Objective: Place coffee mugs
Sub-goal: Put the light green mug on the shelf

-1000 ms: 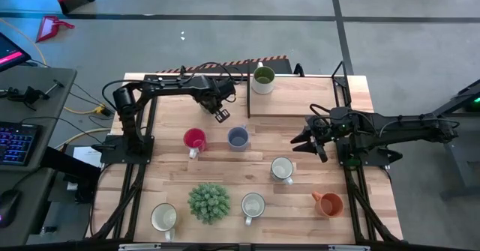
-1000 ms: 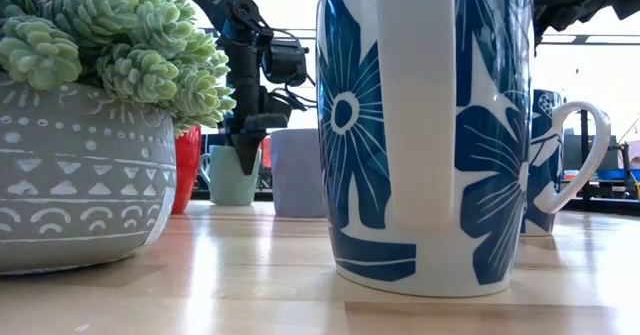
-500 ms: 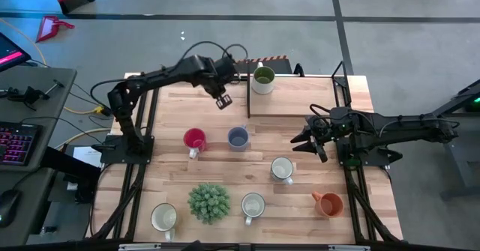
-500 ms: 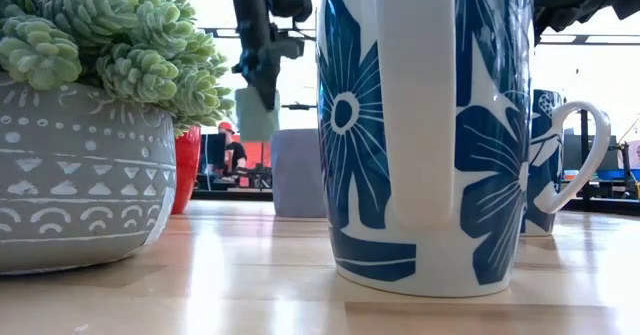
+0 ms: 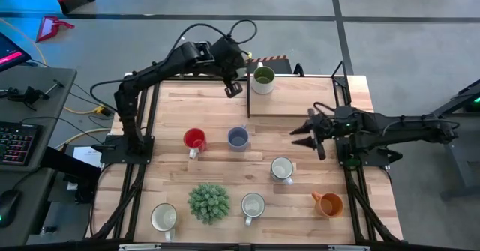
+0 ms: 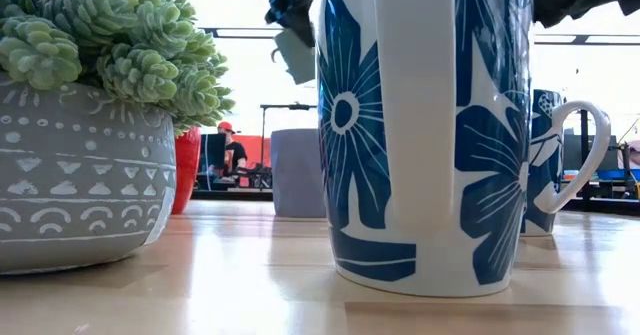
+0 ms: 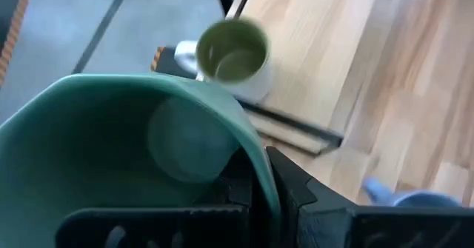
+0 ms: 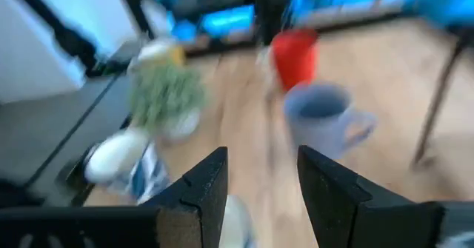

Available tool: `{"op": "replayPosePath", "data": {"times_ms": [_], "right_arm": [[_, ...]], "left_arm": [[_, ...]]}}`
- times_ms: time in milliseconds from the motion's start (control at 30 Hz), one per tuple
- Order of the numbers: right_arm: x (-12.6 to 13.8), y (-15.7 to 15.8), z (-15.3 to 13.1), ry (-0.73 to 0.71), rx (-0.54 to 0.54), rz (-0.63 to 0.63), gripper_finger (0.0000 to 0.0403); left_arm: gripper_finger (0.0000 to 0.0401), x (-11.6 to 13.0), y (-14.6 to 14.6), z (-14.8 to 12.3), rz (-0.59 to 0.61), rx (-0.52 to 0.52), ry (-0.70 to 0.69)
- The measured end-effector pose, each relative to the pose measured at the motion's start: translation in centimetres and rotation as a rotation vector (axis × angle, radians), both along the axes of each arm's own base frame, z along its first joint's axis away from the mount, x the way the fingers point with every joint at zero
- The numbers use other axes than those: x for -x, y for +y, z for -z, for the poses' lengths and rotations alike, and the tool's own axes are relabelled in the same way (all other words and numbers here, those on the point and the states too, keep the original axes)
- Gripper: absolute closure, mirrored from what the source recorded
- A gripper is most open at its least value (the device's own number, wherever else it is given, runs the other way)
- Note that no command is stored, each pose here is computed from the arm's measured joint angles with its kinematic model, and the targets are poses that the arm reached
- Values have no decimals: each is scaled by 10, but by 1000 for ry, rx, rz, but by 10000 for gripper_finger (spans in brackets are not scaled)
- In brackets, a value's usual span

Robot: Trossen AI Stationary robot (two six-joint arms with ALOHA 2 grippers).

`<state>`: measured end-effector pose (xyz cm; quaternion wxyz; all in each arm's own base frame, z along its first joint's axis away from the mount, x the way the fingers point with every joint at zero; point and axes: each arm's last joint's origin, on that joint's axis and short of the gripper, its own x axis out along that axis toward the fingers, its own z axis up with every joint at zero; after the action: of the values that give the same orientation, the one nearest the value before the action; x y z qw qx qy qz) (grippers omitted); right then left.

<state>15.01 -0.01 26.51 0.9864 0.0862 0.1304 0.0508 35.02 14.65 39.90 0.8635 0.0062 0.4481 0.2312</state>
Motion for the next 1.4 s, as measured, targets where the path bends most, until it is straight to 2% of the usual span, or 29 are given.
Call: {"op": "replayPosePath", "data": {"times_ms": [133, 233, 367, 567, 767, 1100, 1300, 1400], "right_arm": [[17, -2, -27, -255, 94, 57, 258], [40, -2, -38, -363, 122, 84, 258], [67, -2, -32, -323, 79, 118, 258], [86, -3, -25, -298, 48, 165, 258], [88, -3, -20, -248, 40, 166, 258], [88, -3, -16, -207, 20, 168, 258], [88, -3, -11, -158, 1, 171, 258], [88, -3, -9, -137, 2, 172, 258]], "left_arm": [[396, -14, -4, 3, 38, -9, 5], [396, -24, -6, 10, 62, 1, 19], [396, -42, -14, 19, 106, -1, 33], [396, -67, -32, 15, 187, -33, -21], [396, -80, -45, 26, 250, -16, -29], [396, -115, -46, 76, 299, 44, 13], [396, -125, -50, 91, 324, 101, 12], [396, -128, -63, 96, 360, 137, 34]]}}
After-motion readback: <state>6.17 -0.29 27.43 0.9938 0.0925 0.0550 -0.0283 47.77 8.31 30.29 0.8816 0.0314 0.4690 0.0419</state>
